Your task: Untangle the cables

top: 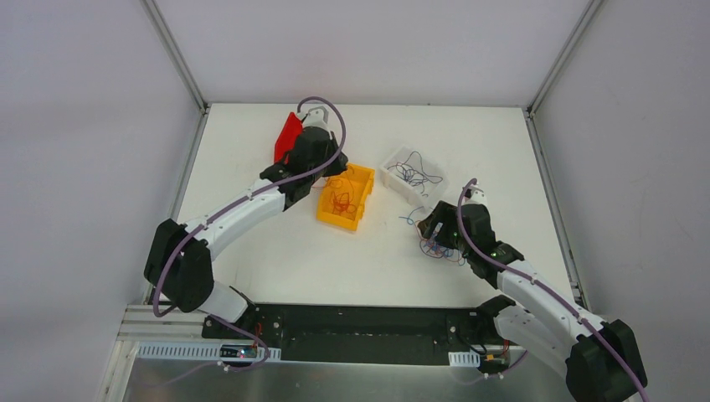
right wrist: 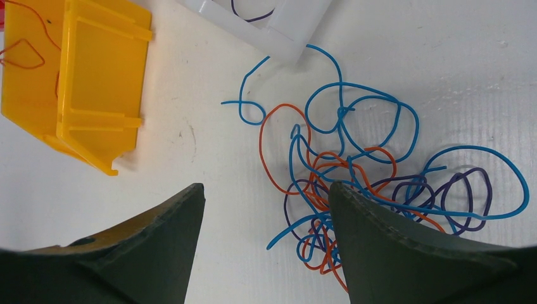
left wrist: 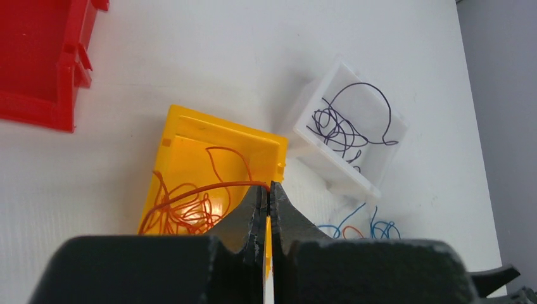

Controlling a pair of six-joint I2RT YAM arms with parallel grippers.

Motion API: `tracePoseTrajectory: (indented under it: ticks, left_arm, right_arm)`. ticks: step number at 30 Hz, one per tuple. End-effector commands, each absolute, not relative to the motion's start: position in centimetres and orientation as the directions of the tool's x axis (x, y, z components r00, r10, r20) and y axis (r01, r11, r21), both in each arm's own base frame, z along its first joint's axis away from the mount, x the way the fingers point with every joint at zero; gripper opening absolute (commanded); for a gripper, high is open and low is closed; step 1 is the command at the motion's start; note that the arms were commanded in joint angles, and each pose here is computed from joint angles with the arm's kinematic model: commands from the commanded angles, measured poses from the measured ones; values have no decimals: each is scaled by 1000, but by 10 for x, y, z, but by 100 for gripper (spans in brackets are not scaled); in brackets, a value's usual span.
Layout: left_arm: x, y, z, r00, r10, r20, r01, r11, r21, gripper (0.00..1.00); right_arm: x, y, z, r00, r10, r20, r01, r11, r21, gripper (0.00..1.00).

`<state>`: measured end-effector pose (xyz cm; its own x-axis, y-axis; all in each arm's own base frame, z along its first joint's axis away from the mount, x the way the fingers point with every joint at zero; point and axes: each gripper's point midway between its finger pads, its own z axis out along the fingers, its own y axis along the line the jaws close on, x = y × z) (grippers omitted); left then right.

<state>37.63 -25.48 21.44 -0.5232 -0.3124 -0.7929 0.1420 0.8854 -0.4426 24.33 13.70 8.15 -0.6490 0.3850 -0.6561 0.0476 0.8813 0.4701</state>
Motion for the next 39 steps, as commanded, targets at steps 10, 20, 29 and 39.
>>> tracePoseTrajectory:
  ticks: [10,20,29,39]
  left_arm:
    - [404,-254,180,-545,-312,-778,101,897,-431,0]
    - [410,-271,109,-681,-245,-690,83,911,-405,0]
    - [406,-297,81,-776,-197,-599,118,888,-445,0]
    - [399,-275,129,-764,-120,-634,136,930,-341,36]
  right_arm:
    - [248,140,90,-625,401,-670,32,870,491,75]
    - [248,139,90,-624,401,-671,33,871,490,75]
    - [248,139,90,-622,402,-672,34,871,490,75]
    - [248,139,89,-624,401,-671,35,872,489,75]
